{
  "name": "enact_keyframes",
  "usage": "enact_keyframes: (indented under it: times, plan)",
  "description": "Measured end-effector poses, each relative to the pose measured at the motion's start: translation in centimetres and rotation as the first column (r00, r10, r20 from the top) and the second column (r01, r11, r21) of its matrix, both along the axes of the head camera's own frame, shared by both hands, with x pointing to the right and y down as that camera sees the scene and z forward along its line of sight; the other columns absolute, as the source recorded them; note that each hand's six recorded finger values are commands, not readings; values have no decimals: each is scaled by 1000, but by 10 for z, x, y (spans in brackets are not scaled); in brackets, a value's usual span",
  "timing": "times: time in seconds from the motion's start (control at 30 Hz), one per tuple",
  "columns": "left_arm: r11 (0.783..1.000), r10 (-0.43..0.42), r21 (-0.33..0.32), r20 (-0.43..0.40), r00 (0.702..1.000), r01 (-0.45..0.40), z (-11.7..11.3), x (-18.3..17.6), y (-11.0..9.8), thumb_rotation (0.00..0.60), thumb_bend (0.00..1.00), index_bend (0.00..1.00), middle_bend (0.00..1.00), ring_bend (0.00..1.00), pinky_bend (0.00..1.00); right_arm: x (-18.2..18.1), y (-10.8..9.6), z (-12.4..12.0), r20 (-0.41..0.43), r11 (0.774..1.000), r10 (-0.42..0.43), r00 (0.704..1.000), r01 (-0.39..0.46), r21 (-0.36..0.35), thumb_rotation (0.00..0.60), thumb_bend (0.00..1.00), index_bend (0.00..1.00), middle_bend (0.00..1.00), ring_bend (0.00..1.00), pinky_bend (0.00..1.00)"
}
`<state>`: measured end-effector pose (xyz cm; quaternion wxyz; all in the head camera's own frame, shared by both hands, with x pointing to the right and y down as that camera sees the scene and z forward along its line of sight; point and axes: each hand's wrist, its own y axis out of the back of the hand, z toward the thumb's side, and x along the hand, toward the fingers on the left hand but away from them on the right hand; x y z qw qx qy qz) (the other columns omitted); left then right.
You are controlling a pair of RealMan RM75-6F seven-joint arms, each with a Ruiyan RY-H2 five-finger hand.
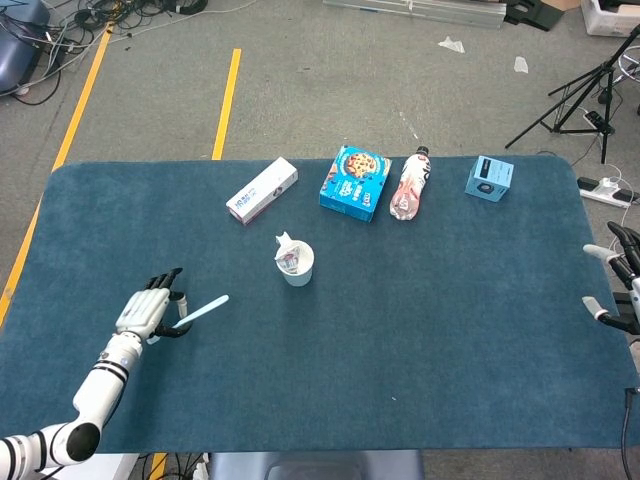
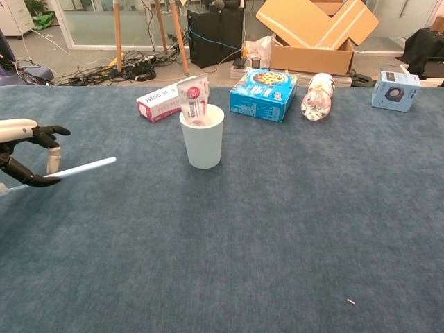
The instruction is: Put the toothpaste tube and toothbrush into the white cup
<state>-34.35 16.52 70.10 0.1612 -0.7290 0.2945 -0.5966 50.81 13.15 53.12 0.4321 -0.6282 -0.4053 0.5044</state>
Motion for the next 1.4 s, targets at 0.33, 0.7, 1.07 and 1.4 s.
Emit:
enact_keyframes:
  times: [0.33, 0.7, 1.07, 1.4]
  plan:
    - [997, 37, -58, -109, 993, -44, -1, 10, 20, 600, 378, 578, 18, 0, 0, 1, 1, 2, -2, 1000, 3, 1000, -3, -6, 600, 198, 262, 0, 0, 127]
    - [1000, -20, 20, -168, 986, 24, -25, 4, -4, 600, 378, 578, 18, 0, 0, 1, 2, 3, -1, 1000, 4, 1000, -4, -10, 600, 197, 262, 0, 0, 127]
    - [988, -68, 115, -256, 964, 100, -68, 9, -42, 600, 379, 579, 19, 0, 0, 0, 1, 5, 3, 1000, 1, 1000, -1, -13, 600, 197, 263, 0, 0, 127]
    - [977, 24, 211, -243, 970, 29, -89, 28, -67, 600, 379, 580, 19, 0, 0, -1, 1, 5, 6, 1000, -2, 1000, 2, -14, 600, 197, 262, 0, 0, 127]
